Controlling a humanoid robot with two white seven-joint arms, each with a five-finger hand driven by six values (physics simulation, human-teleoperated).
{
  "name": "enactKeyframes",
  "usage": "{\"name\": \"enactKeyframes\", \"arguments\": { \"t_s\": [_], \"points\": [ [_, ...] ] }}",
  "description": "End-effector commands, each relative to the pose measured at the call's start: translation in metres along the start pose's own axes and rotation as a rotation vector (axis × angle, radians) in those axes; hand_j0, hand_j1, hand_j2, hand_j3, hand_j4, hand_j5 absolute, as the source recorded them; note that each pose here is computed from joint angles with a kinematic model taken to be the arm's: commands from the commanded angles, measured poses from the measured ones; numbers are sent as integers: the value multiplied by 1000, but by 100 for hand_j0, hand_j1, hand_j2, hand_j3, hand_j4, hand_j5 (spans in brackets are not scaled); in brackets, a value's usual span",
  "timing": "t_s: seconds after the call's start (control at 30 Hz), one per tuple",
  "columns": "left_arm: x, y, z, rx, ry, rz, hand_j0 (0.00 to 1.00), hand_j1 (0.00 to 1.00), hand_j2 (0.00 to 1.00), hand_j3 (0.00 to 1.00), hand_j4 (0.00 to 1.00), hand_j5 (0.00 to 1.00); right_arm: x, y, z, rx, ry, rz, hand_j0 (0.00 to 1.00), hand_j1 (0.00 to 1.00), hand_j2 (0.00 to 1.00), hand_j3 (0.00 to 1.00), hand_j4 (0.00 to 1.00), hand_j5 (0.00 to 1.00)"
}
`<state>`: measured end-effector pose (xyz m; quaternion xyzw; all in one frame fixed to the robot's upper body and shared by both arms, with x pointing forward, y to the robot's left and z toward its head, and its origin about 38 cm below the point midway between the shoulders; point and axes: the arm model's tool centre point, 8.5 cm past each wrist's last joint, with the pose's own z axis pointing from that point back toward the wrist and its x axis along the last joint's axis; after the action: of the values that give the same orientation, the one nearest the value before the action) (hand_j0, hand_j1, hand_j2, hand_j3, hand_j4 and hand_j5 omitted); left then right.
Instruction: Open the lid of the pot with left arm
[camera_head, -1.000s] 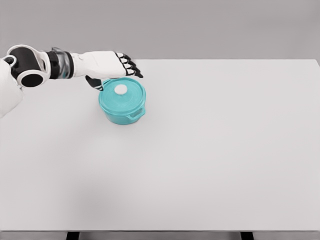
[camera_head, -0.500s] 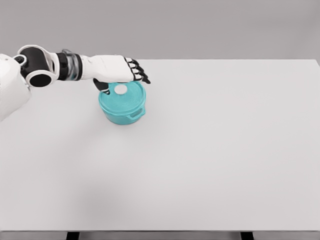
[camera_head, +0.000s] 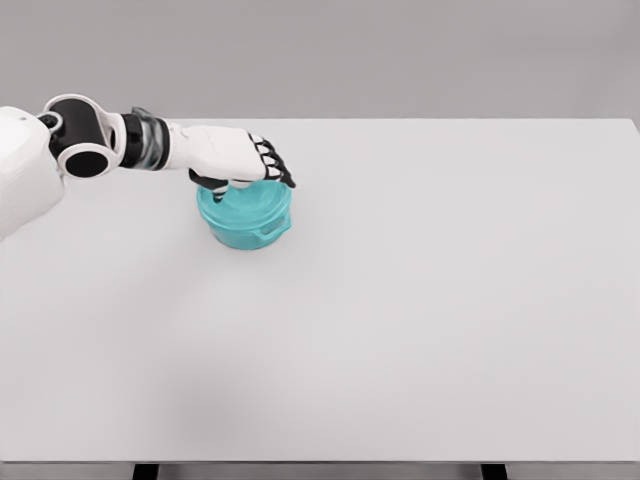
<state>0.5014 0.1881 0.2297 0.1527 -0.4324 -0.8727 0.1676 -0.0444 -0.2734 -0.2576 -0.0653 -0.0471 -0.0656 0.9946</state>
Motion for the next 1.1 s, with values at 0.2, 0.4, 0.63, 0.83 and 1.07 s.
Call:
{"name": "enactKeyframes", "arguments": {
  "t_s": [0.2, 0.4, 0.63, 0.83, 1.07],
  "points": [
    [-13, -1, 13, -5, 34, 12, 100, 100, 100, 100, 100, 100, 0, 0, 0, 0, 0, -1, 100, 100, 100, 100, 100, 100],
    [-13, 0, 13, 6, 31, 18, 100, 100, 100, 100, 100, 100, 0, 0, 0, 0, 0, -1, 100, 100, 100, 100, 100, 100],
    [-15, 2, 16, 13, 37, 24, 85, 85, 85, 85, 85, 85, 0, 0, 0, 0, 0, -1, 100, 100, 100, 100, 100, 100],
    [-15, 1, 16, 8, 38, 23, 72, 72, 72, 72, 72, 72, 0, 0, 0, 0, 0, -1, 100, 100, 100, 100, 100, 100],
    [-15, 0, 17, 6, 39, 23, 60, 60, 60, 60, 60, 60, 0, 0, 0, 1, 0, -1, 100, 100, 100, 100, 100, 100]
  ]
}}
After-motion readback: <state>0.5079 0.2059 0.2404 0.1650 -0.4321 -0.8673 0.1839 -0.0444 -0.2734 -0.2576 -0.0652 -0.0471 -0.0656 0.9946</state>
